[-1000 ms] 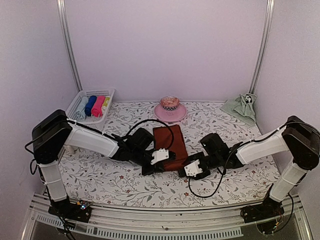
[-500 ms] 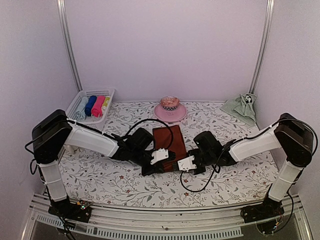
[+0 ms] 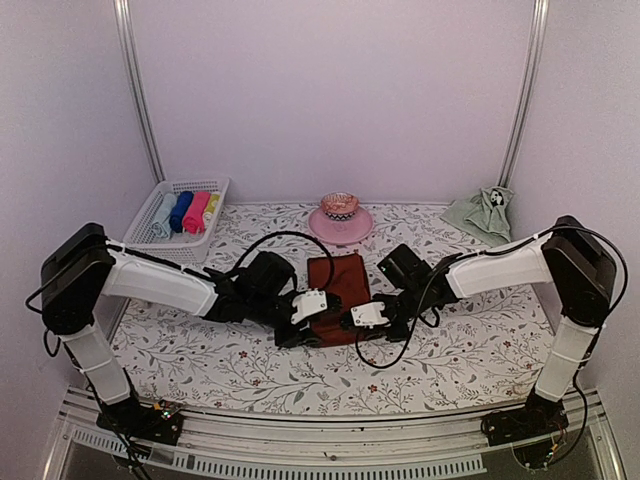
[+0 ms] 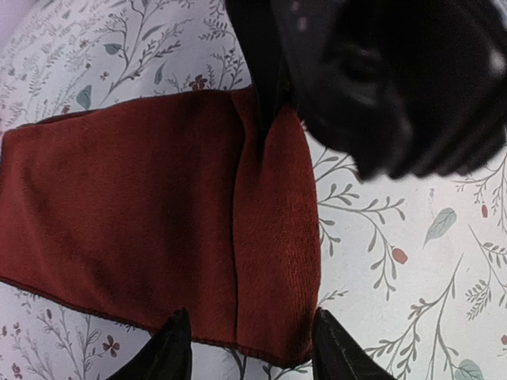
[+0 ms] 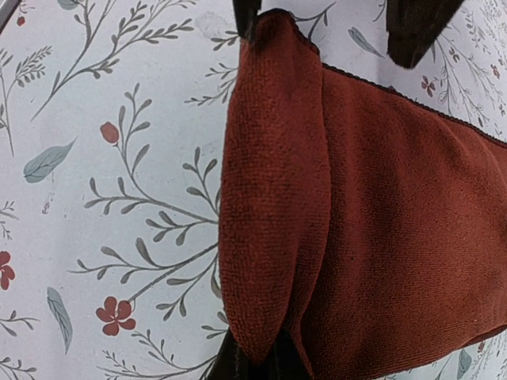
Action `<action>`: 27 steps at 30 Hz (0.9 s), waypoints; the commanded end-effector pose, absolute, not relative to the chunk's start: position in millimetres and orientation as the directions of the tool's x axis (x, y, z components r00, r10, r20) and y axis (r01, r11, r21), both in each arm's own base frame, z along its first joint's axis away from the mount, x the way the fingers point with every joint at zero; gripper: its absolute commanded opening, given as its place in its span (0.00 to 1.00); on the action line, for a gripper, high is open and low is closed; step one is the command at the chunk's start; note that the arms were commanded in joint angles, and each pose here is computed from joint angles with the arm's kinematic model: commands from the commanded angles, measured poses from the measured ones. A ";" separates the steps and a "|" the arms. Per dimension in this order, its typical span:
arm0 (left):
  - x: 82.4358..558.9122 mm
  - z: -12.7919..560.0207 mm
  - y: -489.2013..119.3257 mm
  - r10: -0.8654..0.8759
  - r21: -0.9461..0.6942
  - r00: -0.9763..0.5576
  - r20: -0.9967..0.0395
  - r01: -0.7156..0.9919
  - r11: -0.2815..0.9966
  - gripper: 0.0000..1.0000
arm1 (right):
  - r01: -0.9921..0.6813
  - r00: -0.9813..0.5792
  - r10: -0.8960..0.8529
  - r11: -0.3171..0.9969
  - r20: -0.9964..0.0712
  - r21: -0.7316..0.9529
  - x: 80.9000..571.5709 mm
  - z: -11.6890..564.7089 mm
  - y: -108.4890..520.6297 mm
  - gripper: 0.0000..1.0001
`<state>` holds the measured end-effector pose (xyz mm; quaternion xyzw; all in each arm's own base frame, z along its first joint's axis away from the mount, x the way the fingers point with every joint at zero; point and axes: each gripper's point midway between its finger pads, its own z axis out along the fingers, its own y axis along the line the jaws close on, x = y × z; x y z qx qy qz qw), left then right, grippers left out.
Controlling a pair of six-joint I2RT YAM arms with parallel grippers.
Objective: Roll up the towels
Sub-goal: Roll the towel at the center of the board.
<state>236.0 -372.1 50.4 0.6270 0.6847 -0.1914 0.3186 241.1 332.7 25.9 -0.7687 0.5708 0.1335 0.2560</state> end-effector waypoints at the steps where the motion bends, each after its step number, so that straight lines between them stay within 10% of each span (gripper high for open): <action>1: 251.1 76.0 -366.8 0.688 0.228 0.027 -0.725 0.952 0.202 0.53 | -0.978 0.199 -0.830 -0.198 -0.521 -0.059 226.4 21.6 321.0 0.03; 27: 202.1 48.0 -383.8 0.724 0.640 0.482 -0.493 0.765 -0.073 0.44 | -0.934 -0.176 -0.870 0.000 -0.460 0.357 244.2 19.5 321.3 0.05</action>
